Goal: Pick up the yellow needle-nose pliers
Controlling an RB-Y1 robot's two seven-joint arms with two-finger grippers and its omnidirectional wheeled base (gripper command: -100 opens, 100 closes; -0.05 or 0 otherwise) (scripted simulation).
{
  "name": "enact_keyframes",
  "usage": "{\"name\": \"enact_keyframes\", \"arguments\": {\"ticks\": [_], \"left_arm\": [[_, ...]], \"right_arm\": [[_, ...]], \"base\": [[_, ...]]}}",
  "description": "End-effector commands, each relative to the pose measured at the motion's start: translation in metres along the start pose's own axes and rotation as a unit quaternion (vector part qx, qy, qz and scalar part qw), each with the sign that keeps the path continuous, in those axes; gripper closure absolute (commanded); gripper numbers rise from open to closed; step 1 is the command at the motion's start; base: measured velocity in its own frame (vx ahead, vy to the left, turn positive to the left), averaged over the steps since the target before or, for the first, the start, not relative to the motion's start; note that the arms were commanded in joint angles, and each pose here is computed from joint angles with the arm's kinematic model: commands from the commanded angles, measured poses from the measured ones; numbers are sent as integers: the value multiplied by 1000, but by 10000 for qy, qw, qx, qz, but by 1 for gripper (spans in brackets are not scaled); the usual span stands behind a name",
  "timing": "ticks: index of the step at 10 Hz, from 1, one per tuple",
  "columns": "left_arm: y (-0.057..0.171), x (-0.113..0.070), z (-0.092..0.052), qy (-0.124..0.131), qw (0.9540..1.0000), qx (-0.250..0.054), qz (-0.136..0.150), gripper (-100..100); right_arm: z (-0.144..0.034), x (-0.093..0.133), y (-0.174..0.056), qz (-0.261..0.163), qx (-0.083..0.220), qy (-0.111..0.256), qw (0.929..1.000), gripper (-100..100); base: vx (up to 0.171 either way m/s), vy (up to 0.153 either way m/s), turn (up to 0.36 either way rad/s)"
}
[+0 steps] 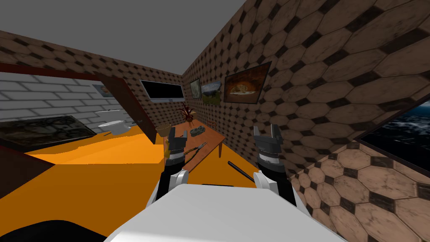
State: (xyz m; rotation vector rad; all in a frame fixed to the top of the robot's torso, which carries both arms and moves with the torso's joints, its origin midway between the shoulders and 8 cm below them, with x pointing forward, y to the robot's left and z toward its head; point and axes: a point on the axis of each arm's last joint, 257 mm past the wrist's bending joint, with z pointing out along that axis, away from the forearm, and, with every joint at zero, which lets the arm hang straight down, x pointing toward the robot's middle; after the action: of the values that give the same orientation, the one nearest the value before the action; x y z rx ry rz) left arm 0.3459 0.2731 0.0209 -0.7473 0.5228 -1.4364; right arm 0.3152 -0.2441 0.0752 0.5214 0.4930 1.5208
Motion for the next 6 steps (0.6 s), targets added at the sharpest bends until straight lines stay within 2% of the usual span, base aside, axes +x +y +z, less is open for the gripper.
{"name": "enact_keyframes", "arguments": {"ticks": [1,4,6], "left_arm": [[13,0,0,129,9997,-215,48,-100],[44,-6,-1,274,9971,-700,136,-100],[70,-16,-4,315,9932,-1103,211,-100]], "right_arm": [[0,0,0,0,0,0,10000,0],[0,0,0,0,0,0,10000,0],[0,0,0,0,0,0,10000,0]], "base": [[32,-31,-94],[60,-53,-88],[79,-67,-116]]}}
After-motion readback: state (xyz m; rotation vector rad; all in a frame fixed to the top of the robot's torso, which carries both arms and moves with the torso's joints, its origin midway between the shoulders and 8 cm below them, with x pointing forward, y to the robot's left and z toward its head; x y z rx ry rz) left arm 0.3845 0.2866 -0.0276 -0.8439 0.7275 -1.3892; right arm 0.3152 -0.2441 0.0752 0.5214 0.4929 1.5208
